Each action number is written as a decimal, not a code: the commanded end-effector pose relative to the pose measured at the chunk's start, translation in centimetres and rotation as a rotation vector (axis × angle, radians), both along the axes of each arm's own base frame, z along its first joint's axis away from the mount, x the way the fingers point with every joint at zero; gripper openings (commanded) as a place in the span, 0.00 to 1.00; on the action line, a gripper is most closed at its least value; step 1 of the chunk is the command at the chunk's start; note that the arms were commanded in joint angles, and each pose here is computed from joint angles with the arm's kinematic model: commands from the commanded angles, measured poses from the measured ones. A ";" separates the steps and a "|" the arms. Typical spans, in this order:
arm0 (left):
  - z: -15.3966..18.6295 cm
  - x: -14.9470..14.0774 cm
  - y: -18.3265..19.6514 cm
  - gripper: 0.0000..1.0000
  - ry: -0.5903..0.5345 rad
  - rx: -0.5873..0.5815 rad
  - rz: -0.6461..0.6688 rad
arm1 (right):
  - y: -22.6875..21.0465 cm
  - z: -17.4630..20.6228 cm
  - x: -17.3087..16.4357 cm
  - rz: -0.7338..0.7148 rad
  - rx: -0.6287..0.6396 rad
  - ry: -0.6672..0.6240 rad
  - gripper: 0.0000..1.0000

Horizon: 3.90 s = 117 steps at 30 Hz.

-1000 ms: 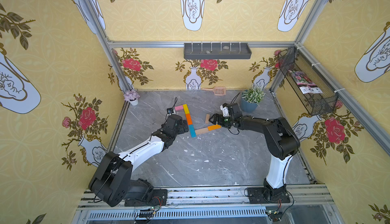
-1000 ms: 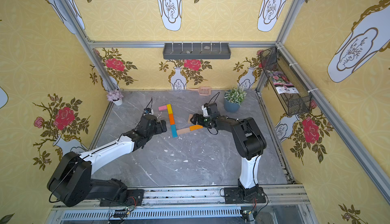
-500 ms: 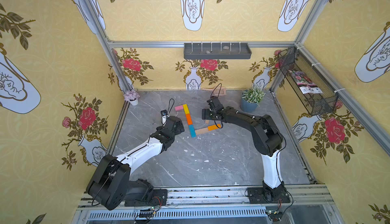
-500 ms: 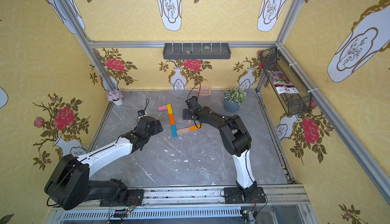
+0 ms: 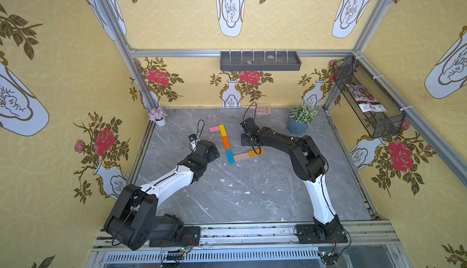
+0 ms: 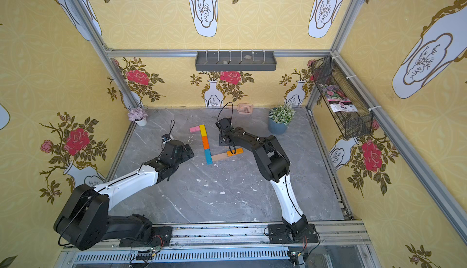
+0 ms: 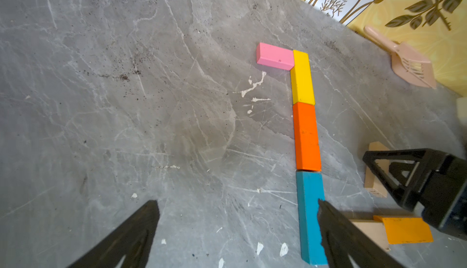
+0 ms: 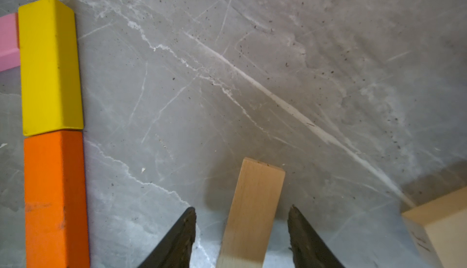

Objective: Assemble a giraffe with building blocks
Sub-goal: Pick up the building block from the center of the board, then assemble the building block at the center of the board.

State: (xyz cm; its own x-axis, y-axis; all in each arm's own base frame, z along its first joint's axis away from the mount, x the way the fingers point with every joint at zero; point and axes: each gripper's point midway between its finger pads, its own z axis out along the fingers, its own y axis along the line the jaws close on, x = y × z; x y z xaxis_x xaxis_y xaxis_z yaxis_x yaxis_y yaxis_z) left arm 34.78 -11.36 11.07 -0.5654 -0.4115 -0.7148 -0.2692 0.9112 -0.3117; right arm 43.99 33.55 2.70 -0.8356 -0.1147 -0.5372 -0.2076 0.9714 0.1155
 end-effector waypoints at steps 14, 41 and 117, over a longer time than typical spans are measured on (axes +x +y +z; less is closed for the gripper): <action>0.5 0.0 -0.8 0.99 -0.041 -0.043 -0.044 | -1.6 0.0 0.2 0.013 -0.062 0.018 0.20; 0.4 0.0 -0.1 0.99 -0.032 -0.002 -0.025 | 2.9 3.1 -21.7 -0.117 0.105 0.129 0.21; 1.4 -0.1 -8.7 0.99 -0.060 0.125 -0.405 | -15.2 6.9 -3.1 -0.464 0.062 0.061 0.84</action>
